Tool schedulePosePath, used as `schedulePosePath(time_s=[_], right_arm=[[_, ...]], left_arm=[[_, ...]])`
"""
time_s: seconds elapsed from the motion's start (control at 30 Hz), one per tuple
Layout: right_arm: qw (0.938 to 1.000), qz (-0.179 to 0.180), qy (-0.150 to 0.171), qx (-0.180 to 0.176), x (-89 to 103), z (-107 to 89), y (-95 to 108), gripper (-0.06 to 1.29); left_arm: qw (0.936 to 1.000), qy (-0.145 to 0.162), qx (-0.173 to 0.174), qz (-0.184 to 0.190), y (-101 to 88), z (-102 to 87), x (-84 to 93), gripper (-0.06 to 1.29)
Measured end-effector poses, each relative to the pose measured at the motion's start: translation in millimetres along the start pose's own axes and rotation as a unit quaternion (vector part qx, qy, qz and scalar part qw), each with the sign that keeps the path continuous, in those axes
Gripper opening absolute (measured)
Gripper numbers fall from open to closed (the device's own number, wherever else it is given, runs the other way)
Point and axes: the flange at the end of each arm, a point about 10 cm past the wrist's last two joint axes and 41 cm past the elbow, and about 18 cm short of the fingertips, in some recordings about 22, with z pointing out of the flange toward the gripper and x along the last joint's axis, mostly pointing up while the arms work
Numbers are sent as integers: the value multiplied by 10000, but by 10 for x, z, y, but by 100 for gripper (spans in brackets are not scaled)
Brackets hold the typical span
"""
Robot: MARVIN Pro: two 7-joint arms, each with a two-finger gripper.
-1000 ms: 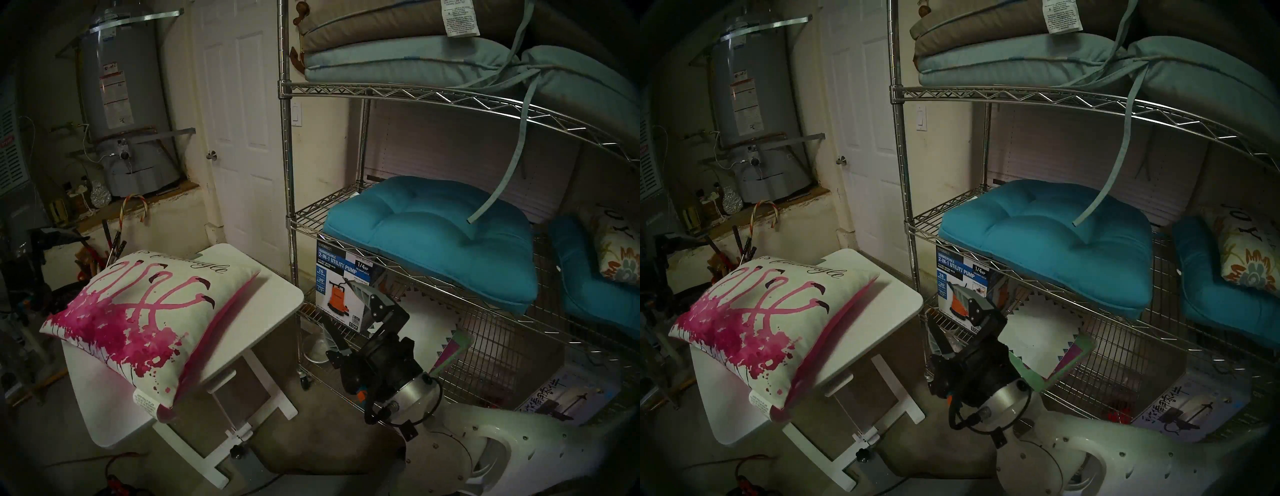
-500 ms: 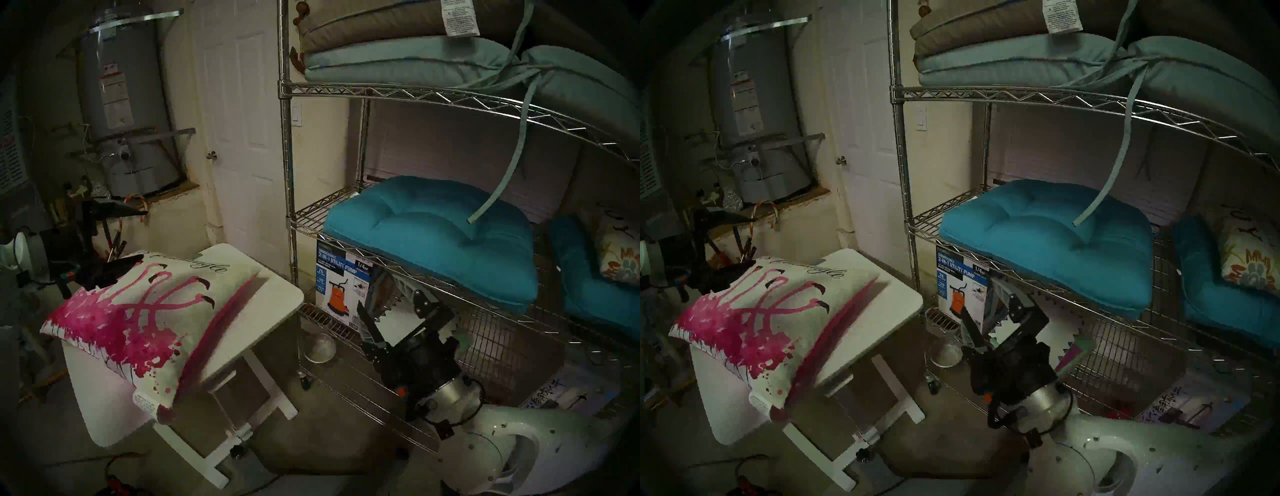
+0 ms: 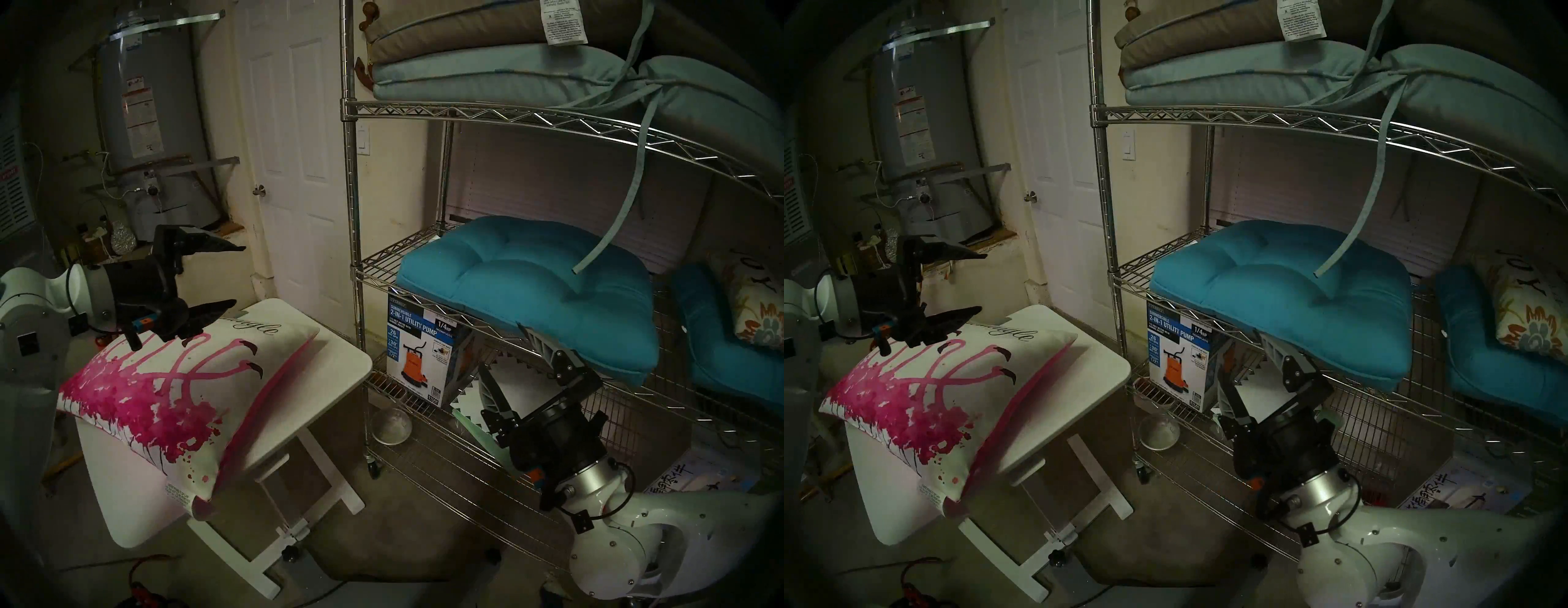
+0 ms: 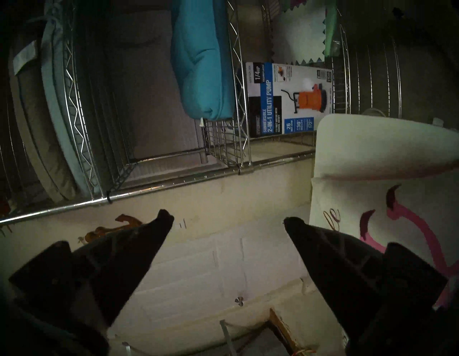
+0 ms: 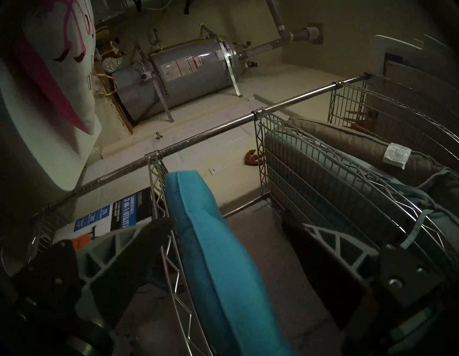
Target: Take cushion off the shelf
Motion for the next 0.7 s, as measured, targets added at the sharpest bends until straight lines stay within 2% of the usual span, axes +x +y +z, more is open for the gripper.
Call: schedulePosePath(time_s=[0.3,0.7], right_arm=[[9993,-156,-232,-231,-239,-58,74,121],[9959,-392,-662,-480,-707,-121,71,121]], left_arm=[[9996,244,127,54,-141,251,269,127],[9988,193,395,216,-413,363,466,127]])
